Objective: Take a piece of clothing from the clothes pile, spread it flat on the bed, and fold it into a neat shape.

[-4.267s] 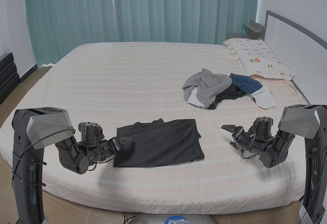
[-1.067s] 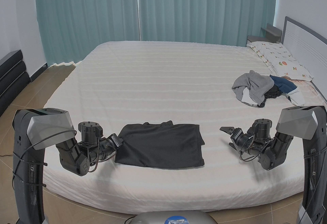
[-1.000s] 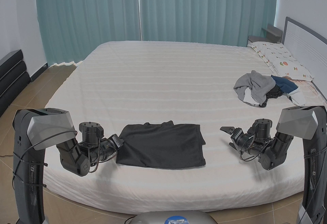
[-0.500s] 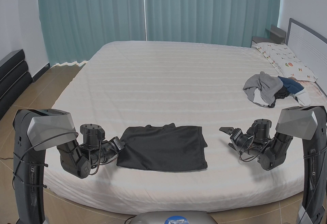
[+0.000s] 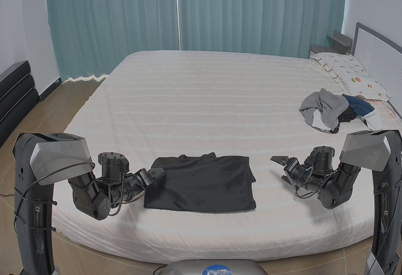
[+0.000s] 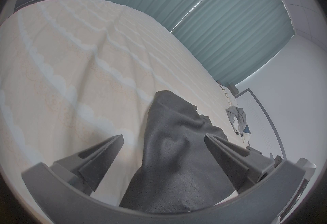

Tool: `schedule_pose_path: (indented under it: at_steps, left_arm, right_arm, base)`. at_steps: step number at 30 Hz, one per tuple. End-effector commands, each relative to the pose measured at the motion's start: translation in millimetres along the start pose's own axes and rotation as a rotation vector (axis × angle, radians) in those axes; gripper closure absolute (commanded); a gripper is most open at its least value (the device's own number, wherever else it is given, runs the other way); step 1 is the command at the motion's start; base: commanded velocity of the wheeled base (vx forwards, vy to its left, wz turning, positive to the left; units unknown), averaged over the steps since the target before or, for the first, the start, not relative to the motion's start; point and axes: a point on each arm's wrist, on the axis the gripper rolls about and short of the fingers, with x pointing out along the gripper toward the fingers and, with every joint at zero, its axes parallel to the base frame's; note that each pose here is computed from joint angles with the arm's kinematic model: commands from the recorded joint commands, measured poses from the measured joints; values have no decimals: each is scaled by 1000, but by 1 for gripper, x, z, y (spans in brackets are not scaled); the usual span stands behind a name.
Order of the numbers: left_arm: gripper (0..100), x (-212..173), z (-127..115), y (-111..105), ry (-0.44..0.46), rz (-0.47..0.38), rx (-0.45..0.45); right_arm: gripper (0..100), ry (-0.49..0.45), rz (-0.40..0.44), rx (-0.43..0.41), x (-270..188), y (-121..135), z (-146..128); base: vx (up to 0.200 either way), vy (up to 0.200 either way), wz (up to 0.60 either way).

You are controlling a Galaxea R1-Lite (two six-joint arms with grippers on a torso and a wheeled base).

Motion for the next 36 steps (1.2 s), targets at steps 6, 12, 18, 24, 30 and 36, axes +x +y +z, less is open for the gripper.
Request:
schedule_pose_path:
  at_steps: [6, 12, 18, 24, 30, 36]
  left_arm:
    - [0, -6, 23, 8, -79, 15, -28]
    - [0, -20, 39, 0, -186, 67, 16]
    - [0, -32, 41, 4, -270, 185, 111]
    - [0, -76, 51, -6, -359, 165, 105]
    - [0, -129, 54, -16, -419, 152, 107]
    - [0, -192, 52, -34, -511, 95, 125]
  right_arm:
    - [0, 0, -1, 0, 0, 0, -1]
    - [0, -12, 22, -10, 1, -5, -7]
    - [0, -26, 57, -81, -3, -16, -20]
    - [0, -2, 23, -89, -1, -14, -19]
    - [0, -170, -30, -134, -17, 19, -14]
    - [0, -231, -28, -258, -81, 71, 5]
  base:
    - [0, 0, 0]
    - [0, 0, 0]
    - [0, 0, 0]
    - [0, 0, 0]
    - [0, 0, 0]
    - [0, 0, 0]
